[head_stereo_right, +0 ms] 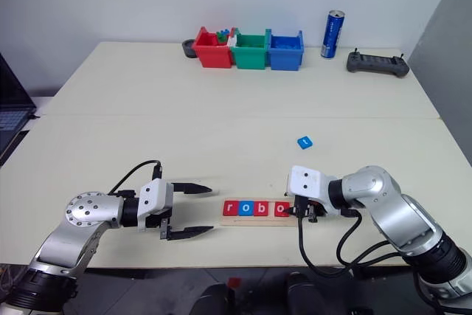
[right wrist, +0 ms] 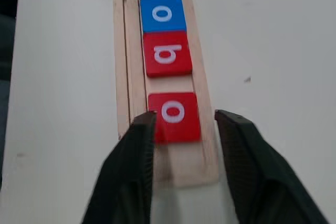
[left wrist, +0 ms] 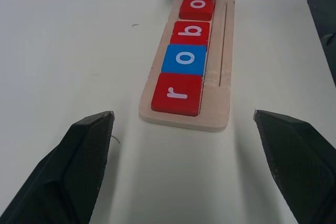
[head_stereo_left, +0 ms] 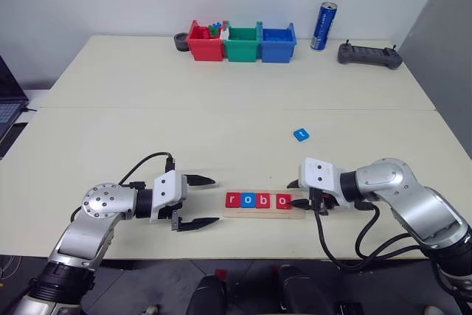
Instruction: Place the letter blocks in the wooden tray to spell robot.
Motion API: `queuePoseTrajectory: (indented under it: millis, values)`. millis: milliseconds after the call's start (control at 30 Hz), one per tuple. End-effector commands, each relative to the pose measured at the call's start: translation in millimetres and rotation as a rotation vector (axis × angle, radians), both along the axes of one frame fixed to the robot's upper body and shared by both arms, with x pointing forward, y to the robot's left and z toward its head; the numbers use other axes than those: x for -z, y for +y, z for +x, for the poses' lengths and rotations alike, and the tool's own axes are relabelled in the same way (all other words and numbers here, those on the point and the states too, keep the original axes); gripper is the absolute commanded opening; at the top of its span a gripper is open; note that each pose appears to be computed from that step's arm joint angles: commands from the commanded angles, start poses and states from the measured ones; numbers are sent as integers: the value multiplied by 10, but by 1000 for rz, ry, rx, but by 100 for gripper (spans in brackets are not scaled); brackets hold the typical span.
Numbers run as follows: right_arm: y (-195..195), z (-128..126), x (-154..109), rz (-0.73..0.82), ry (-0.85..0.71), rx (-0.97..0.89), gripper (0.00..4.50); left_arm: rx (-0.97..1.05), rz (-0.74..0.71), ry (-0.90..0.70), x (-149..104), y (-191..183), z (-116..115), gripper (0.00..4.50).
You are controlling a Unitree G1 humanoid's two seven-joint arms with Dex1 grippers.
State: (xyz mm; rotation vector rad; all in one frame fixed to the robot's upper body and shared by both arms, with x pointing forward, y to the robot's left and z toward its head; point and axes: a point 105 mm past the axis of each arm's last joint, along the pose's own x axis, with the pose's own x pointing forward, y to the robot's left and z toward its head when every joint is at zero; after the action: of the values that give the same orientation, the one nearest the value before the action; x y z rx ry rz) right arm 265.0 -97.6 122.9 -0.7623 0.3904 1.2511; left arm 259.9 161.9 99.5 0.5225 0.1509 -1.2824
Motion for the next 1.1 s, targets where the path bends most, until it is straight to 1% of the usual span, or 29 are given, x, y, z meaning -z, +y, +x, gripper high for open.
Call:
queuePoseTrajectory:
  millis: [33, 100, 433, 633, 1000, 1100]
  values:
    - [-9, -7, -92, -16, -68, -14, 54, 10, -7, -44, -108, -13, -9, 450]
    - [-14, -6, -67, -28, -66, -17, 2, 11, -6, -47, -129, -22, -10, 450]
    - [34, -22, 83, -104, -60, -53, 2, 11, -9, -54, -233, -116, 8, 450]
    - [86, -34, 129, -102, -61, -66, 2, 11, -12, -52, -258, -150, 15, 450]
    - [176, 0, 188, -82, -73, -86, 2, 2, -8, -43, -177, -79, 9, 450]
    - [144, 19, 169, -84, -82, -86, 2, 2, -10, -43, -154, -64, -4, 450]
